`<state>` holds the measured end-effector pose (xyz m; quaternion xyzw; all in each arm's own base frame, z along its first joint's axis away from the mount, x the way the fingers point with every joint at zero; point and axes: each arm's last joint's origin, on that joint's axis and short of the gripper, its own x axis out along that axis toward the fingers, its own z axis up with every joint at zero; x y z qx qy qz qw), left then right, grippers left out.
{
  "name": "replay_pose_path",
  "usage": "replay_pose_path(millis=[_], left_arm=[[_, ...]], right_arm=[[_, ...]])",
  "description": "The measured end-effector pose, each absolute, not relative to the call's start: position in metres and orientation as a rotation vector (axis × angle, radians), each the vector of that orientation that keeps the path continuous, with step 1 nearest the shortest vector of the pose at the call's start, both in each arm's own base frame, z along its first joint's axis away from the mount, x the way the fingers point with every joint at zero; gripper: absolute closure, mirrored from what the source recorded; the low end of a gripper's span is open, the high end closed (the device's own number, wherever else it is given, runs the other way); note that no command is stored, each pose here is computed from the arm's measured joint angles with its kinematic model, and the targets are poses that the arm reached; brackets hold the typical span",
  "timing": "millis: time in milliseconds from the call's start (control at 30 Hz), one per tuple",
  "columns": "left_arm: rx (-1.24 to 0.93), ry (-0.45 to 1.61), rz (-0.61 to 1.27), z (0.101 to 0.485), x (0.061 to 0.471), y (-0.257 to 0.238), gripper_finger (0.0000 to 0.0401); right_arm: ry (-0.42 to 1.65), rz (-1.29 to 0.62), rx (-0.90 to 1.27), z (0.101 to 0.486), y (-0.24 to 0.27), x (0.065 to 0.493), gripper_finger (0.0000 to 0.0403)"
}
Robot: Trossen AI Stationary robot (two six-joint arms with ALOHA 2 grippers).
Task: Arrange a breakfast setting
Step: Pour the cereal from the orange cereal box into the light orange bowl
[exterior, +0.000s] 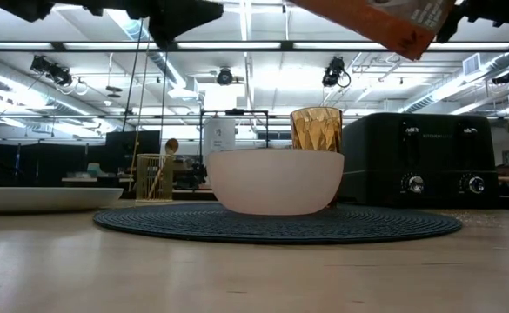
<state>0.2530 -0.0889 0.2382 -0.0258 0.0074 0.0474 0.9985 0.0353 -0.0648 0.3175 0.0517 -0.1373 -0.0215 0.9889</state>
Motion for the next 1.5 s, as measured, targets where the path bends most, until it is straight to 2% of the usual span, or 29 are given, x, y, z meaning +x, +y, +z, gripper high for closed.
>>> replay_pose_path(millis=[300,533,767,1000,1367,1500], left_arm=[[-0.001,0.119,0.195,0.247,0.231,-0.081,0.009],[-0.018,0.141,0.236,0.252,0.227,-0.064,0.009],[-0.026,0.149,0.242,0.252,0.229,-0.056,0.009],[-0.084,0.158,0.247,0.25,0.229,-0.056,0.009],[-0.292,0.09,0.269,0.254,0.229,-0.057,0.009],[-0.363,0.045,0.293,0.256,0.231,-0.057,0.009]], right_arm=[[-0.249,-0.031,0.047,0.316,-0.036,0.032,0.0107],[-0.255,-0.021,0.058,0.29,-0.026,0.031,0.0107],[-0.238,0.069,0.115,0.274,-0.023,0.034,0.0108],[-0.218,0.231,0.15,0.275,-0.018,0.038,0.0108],[-0.188,0.622,0.166,0.273,-0.003,0.043,0.0108],[-0.204,0.665,0.156,0.273,-0.001,0.043,0.0108]])
